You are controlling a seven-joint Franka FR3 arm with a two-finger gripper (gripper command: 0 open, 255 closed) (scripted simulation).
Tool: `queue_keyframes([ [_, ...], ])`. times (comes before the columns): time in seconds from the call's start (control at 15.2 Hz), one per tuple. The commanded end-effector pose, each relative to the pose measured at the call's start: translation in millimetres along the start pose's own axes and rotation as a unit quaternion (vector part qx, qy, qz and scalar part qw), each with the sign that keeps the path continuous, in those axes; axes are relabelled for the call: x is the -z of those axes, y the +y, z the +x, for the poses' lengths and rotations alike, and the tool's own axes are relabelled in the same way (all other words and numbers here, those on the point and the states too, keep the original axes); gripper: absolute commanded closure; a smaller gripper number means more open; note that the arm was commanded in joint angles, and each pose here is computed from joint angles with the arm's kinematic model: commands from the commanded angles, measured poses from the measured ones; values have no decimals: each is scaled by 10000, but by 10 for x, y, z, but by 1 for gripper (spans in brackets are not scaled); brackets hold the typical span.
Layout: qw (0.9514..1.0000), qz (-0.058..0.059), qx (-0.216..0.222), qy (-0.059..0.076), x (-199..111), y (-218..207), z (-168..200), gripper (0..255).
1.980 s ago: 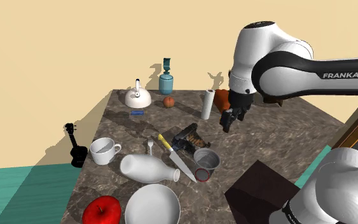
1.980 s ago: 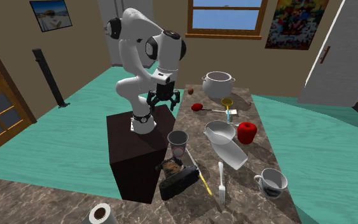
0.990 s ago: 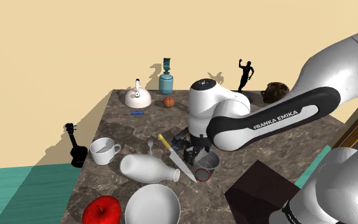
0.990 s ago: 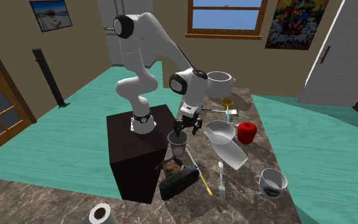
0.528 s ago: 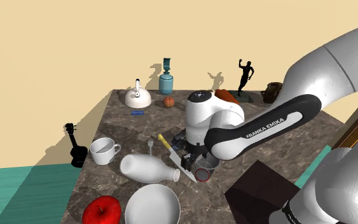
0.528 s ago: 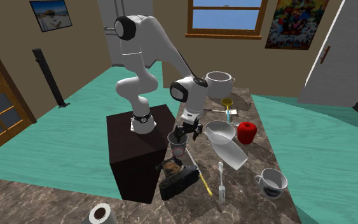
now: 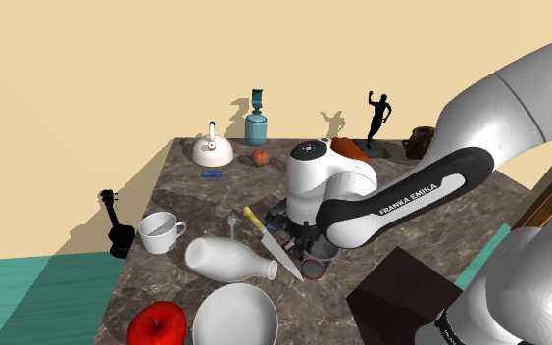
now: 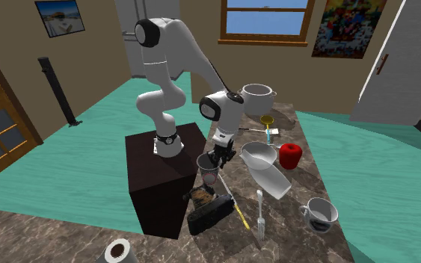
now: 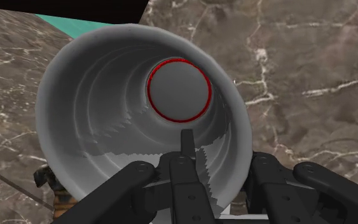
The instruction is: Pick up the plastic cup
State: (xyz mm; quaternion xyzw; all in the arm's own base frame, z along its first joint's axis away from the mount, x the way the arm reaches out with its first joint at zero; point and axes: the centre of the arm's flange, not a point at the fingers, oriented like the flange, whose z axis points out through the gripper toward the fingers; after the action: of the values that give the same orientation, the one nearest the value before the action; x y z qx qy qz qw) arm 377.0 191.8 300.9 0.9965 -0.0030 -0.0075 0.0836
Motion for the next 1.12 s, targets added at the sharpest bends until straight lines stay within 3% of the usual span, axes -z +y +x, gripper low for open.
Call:
queue_keyframes([
  [0.0,10000,0,0,0,0,0,0,255],
  [1.06,10000,0,-1,1,730,111,-9,255],
])
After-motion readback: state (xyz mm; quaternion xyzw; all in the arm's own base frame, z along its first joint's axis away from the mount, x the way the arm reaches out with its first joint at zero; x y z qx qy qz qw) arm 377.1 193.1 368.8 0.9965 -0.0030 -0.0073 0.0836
